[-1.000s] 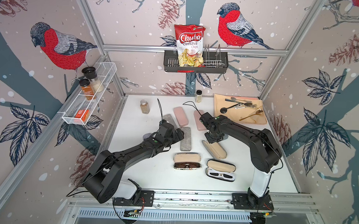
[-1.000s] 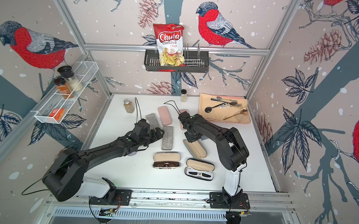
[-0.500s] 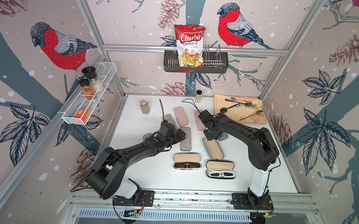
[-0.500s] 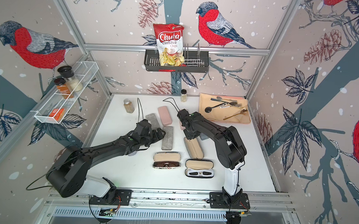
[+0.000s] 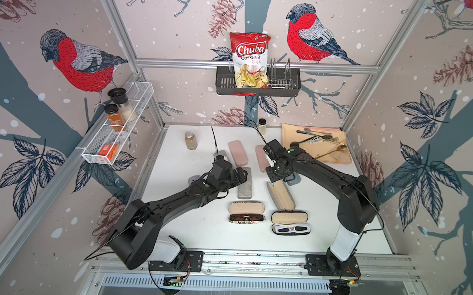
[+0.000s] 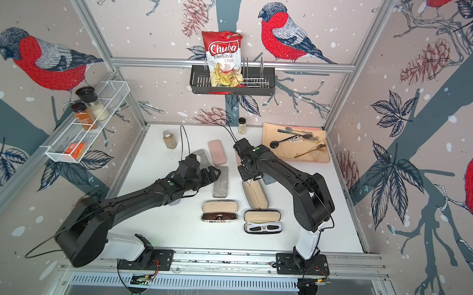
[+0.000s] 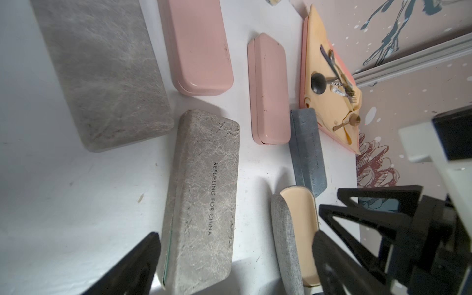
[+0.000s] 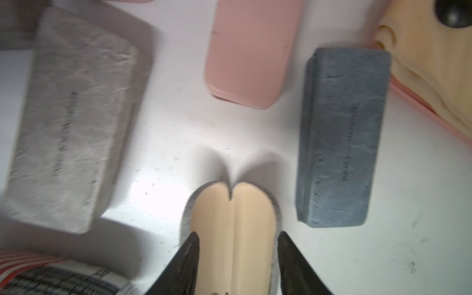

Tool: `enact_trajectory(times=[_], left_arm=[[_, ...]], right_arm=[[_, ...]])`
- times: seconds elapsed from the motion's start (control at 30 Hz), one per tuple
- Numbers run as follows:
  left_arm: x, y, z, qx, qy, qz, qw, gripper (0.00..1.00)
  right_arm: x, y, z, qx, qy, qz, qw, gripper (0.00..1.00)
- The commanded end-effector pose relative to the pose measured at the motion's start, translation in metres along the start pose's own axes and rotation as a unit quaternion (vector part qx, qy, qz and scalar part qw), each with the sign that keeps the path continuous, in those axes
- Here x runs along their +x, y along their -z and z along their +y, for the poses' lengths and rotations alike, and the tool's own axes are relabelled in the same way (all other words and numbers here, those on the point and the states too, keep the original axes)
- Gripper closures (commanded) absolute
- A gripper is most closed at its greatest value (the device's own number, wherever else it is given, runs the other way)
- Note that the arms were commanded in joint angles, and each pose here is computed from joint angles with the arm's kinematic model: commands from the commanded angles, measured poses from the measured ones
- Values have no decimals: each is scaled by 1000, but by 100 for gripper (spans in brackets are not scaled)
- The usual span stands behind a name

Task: Close the glasses case
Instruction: Adjust the glasses case at the center of the board, then close the glasses case at the center of the board.

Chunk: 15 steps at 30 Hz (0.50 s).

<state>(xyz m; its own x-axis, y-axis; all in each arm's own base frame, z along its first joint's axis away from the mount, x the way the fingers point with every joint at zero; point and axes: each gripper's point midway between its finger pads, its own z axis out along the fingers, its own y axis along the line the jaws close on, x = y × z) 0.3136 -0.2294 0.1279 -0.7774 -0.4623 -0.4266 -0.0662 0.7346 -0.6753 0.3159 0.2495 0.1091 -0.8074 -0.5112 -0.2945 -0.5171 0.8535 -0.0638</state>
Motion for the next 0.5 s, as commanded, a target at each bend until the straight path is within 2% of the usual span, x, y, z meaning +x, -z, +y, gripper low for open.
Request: enact_trajectory(times=[0.0, 0.13, 0.23, 0.3, 0.37, 0.47], left_arm=[[0, 19, 9, -12, 18, -24, 999, 7], [15, 50, 16, -8, 43, -43, 998, 7], [41, 68, 26, -20, 48, -37, 998, 7], [63, 76, 36, -27, 55, -26, 998, 10], [87, 82, 44, -25, 64, -12, 998, 25], [115, 86, 56, -29, 76, 2, 997, 57]], right_arm=[[2, 8, 33, -69, 37, -3, 997, 48], [11, 7, 50, -79, 64, 4, 995, 47], [11, 8, 57, -85, 62, 0, 994, 48], [9, 11, 62, -97, 52, -6, 994, 57], [7, 14, 69, -102, 48, -14, 994, 65], [8, 15, 81, -100, 57, -19, 993, 80]])
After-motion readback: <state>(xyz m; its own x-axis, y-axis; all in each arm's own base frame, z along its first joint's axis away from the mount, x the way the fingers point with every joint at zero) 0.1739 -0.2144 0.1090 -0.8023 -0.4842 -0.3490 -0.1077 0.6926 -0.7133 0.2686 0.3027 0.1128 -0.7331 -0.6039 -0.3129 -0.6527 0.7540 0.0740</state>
